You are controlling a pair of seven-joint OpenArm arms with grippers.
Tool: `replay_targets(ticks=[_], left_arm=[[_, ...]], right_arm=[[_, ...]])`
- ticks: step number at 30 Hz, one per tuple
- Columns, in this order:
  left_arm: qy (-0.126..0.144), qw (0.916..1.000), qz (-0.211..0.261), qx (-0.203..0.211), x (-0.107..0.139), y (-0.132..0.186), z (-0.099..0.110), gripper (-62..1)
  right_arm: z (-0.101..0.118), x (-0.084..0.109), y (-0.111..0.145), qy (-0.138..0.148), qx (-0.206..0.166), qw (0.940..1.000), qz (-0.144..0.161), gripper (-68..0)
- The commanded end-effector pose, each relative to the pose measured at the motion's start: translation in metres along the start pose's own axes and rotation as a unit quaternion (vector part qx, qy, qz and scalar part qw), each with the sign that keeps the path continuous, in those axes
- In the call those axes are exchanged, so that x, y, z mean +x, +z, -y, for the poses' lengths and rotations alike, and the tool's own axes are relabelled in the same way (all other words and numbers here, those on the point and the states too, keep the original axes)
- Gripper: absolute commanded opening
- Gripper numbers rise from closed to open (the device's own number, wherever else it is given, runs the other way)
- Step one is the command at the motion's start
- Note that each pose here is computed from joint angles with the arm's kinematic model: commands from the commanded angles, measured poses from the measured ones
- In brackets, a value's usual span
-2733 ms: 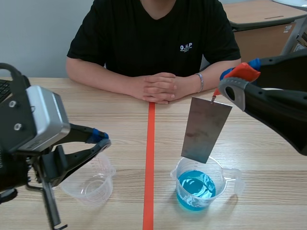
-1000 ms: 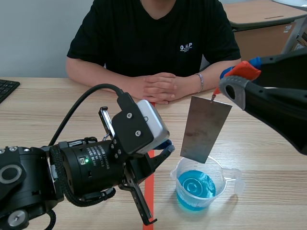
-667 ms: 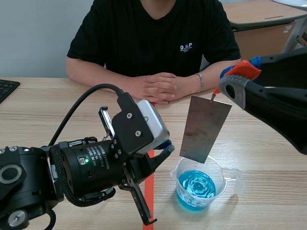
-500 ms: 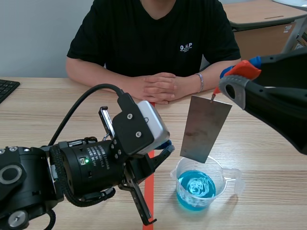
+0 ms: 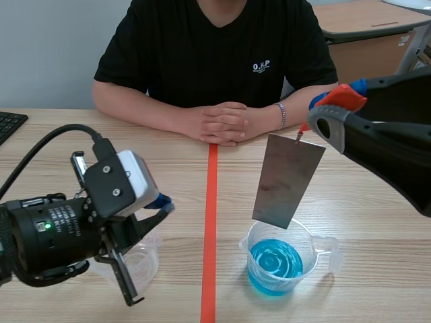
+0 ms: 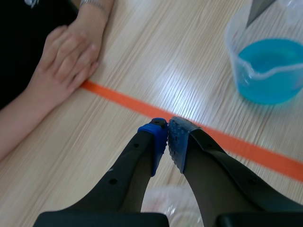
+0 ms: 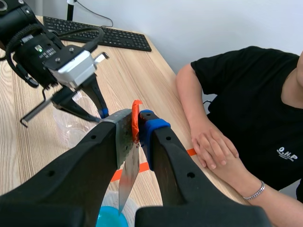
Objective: Do the redox reaction experiment.
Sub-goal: 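Raise the plate and point at it, then put the plate into the left beaker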
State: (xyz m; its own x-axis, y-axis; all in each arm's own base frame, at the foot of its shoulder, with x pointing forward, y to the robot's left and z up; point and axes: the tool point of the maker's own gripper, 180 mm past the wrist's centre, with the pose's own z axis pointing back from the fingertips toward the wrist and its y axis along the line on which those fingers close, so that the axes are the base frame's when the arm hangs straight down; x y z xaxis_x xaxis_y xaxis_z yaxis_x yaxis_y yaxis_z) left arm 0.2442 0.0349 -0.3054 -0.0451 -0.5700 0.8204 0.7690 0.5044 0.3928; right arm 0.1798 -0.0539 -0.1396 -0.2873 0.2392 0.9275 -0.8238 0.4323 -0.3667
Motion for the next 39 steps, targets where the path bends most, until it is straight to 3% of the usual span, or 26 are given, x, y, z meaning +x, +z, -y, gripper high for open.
replay_targets(ticks=[1,6,11,18,24,30,34,39], left_arm=[[0.007,0.9999,0.005,0.011,0.002,0.006,-0.004,-55.2],[0.023,0.9980,-0.034,0.048,-0.023,0.033,-0.018,-55.2],[0.033,0.9948,-0.037,0.089,-0.024,0.065,-0.028,-55.2],[0.076,0.9835,-0.069,0.149,-0.029,0.110,-0.035,-55.2],[0.120,0.9644,-0.123,0.201,-0.052,0.144,-0.028,-55.2],[0.176,0.9373,-0.171,0.247,-0.073,0.169,-0.009,-55.2],[0.199,0.9160,-0.194,0.289,-0.082,0.183,-0.004,-55.2],[0.226,0.8996,-0.215,0.306,-0.088,0.192,0.009,-55.2]], right_arm=[[-0.002,0.007,0.000,-0.002,0.008,0.9999,0.013,-66.0],[-0.002,0.007,0.000,-0.002,0.008,0.9999,0.013,-66.0],[-0.002,0.007,0.000,-0.002,0.008,0.9999,0.013,-66.0],[-0.002,0.005,0.000,-0.002,0.008,0.9999,0.008,-66.0],[0.000,0.006,0.000,0.001,0.007,0.9999,0.010,-66.0],[0.007,0.011,-0.003,0.017,0.002,0.9997,0.018,-66.0],[0.011,0.015,-0.005,0.029,0.000,0.9993,0.025,-66.0],[0.009,0.020,-0.014,0.036,0.018,0.9986,0.035,-66.0]])
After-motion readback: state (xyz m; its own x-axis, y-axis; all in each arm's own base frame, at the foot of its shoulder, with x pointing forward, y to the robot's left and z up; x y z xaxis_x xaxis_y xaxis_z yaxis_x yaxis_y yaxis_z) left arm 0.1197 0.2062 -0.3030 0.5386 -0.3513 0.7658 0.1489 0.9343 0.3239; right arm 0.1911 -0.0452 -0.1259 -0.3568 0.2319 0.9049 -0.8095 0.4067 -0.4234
